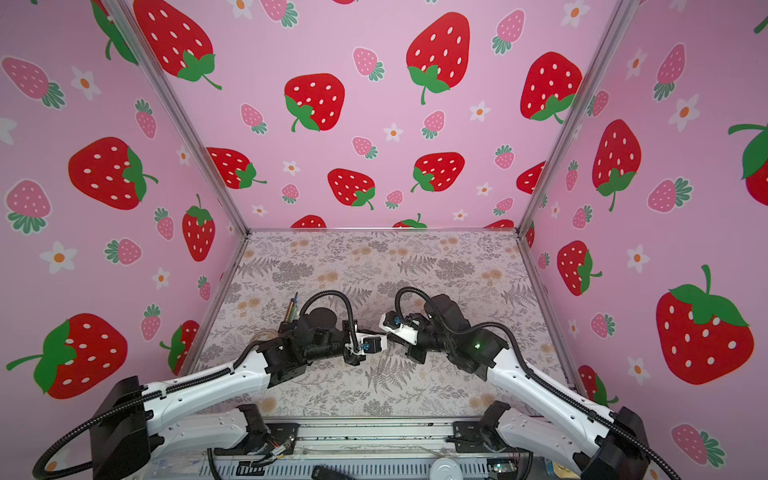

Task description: Put the keys on the keyring

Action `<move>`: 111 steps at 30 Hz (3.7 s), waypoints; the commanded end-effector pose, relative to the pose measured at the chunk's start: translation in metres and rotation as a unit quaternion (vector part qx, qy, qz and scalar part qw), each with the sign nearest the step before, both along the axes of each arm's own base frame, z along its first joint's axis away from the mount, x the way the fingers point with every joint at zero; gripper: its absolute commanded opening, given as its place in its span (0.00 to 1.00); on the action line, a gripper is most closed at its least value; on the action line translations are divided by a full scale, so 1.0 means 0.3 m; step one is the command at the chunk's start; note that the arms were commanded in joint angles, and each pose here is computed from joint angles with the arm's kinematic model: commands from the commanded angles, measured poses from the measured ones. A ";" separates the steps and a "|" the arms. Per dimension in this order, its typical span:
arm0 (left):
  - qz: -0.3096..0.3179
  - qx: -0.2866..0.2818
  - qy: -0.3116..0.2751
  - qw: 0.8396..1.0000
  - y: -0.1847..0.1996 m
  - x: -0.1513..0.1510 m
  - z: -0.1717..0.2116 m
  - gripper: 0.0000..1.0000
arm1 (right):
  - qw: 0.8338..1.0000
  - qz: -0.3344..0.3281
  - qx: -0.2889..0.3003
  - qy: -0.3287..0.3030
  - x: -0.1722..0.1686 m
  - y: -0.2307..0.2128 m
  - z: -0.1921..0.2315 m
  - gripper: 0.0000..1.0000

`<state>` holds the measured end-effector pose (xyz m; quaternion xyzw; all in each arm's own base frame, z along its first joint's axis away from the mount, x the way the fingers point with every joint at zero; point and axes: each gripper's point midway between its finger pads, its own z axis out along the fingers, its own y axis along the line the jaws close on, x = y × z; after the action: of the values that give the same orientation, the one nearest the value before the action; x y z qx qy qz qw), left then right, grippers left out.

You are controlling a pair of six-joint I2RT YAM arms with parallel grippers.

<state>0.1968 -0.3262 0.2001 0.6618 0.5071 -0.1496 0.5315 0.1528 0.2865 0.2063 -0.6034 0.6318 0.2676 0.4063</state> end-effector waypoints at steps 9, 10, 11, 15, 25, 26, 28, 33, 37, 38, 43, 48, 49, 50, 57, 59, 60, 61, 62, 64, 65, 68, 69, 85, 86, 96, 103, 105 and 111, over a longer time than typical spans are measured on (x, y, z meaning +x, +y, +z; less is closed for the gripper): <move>-0.012 -0.024 0.020 0.999 -0.023 -0.007 0.053 0.00 | 0.997 -0.018 0.039 -0.071 0.043 0.013 0.120 0.20; -0.009 -0.032 0.025 0.999 -0.022 -0.003 0.062 0.00 | 0.995 -0.039 0.042 -0.084 0.062 -0.001 0.129 0.24; -0.007 -0.043 0.032 0.999 -0.021 0.001 0.070 0.00 | 0.993 -0.060 0.044 -0.093 0.080 -0.014 0.131 0.27; -0.003 -0.098 0.062 0.993 -0.012 0.024 0.121 0.00 | 0.982 -0.097 0.088 -0.135 0.083 -0.075 0.189 0.32; -0.002 -0.189 0.102 0.977 0.009 0.062 0.204 0.00 | 0.980 -0.114 0.121 -0.106 0.075 -0.080 0.132 0.33; 0.001 -0.194 0.107 0.975 0.010 0.068 0.208 0.00 | 0.980 -0.115 0.124 -0.100 0.080 -0.072 0.129 0.33; 0.000 -0.203 0.110 0.973 0.013 0.071 0.218 0.00 | 0.981 -0.113 0.125 -0.095 0.085 -0.058 0.123 0.33; 0.001 -0.215 0.115 0.970 0.016 0.076 0.234 0.00 | 0.980 -0.109 0.133 -0.095 0.100 -0.030 0.134 0.32; 0.008 -0.223 0.119 0.968 0.015 0.086 0.243 0.00 | 0.981 -0.083 0.148 -0.089 0.081 -0.001 0.145 0.34; 0.011 -0.224 0.120 0.967 0.015 0.089 0.243 0.00 | 0.981 -0.080 0.151 -0.088 0.078 0.003 0.147 0.35; 0.023 -0.228 0.122 0.966 0.017 0.103 0.246 0.00 | 0.982 -0.066 0.154 -0.084 0.069 0.020 0.135 0.36; 0.027 -0.234 0.121 0.964 0.019 0.109 0.255 0.00 | 0.983 -0.097 0.140 -0.075 0.104 0.016 0.123 0.31; 0.028 -0.236 0.121 0.964 0.021 0.109 0.258 0.00 | 0.982 -0.103 0.139 -0.074 0.110 0.013 0.125 0.28; 0.028 -0.237 0.121 0.964 0.020 0.110 0.261 0.00 | 0.982 -0.108 0.137 -0.074 0.115 0.010 0.124 0.27; 0.031 -0.247 0.129 0.960 0.020 0.111 0.279 0.00 | 0.977 -0.125 0.149 -0.091 0.130 0.001 0.160 0.12; 0.031 -0.250 0.129 0.959 0.020 0.110 0.284 0.00 | 0.975 -0.124 0.155 -0.095 0.127 -0.001 0.173 0.09; 0.032 -0.252 0.129 0.958 0.021 0.111 0.289 0.00 | 0.975 -0.124 0.155 -0.097 0.127 -0.001 0.173 0.08; 0.033 -0.254 0.130 0.958 0.022 0.112 0.293 0.00 | 0.975 -0.126 0.153 -0.098 0.128 -0.001 0.171 0.07; 0.033 -0.255 0.129 0.958 0.023 0.111 0.295 0.00 | 0.975 -0.127 0.151 -0.099 0.130 -0.002 0.169 0.07; 0.034 -0.259 0.129 0.957 0.024 0.113 0.301 0.00 | 0.976 -0.130 0.146 -0.098 0.132 -0.003 0.160 0.05; 0.035 -0.260 0.128 0.956 0.025 0.113 0.304 0.00 | 0.976 -0.129 0.145 -0.098 0.131 -0.001 0.158 0.05; 0.034 -0.262 0.128 0.956 0.024 0.112 0.310 0.00 | 0.977 -0.113 0.154 -0.095 0.114 0.012 0.163 0.14; 0.034 -0.263 0.129 0.955 0.025 0.112 0.312 0.00 | 0.977 -0.110 0.158 -0.095 0.111 0.016 0.168 0.21; 0.032 -0.262 0.130 0.956 0.023 0.111 0.309 0.00 | 0.975 -0.133 0.146 -0.104 0.135 0.013 0.174 0.10; 0.031 -0.262 0.131 0.956 0.022 0.110 0.310 0.00 | 0.974 -0.138 0.145 -0.106 0.140 0.010 0.174 0.09; 0.031 -0.267 0.131 0.954 0.024 0.110 0.319 0.00 | 0.982 -0.096 0.142 -0.082 0.110 0.057 0.135 0.31; 0.031 -0.265 0.130 0.955 0.026 0.108 0.315 0.00 | 0.984 -0.097 0.132 -0.074 0.115 0.069 0.121 0.30; 0.031 -0.264 0.129 0.955 0.027 0.107 0.314 0.00 | 0.982 -0.107 0.134 -0.080 0.124 0.061 0.132 0.25; 0.032 -0.262 0.130 0.956 0.026 0.108 0.309 0.00 | 0.975 -0.127 0.151 -0.101 0.131 0.026 0.166 0.17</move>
<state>0.2304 -0.3196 0.2720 0.4619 0.5600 -0.3435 0.5958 0.1925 0.2966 0.2316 -0.4911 0.6292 0.2394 0.5528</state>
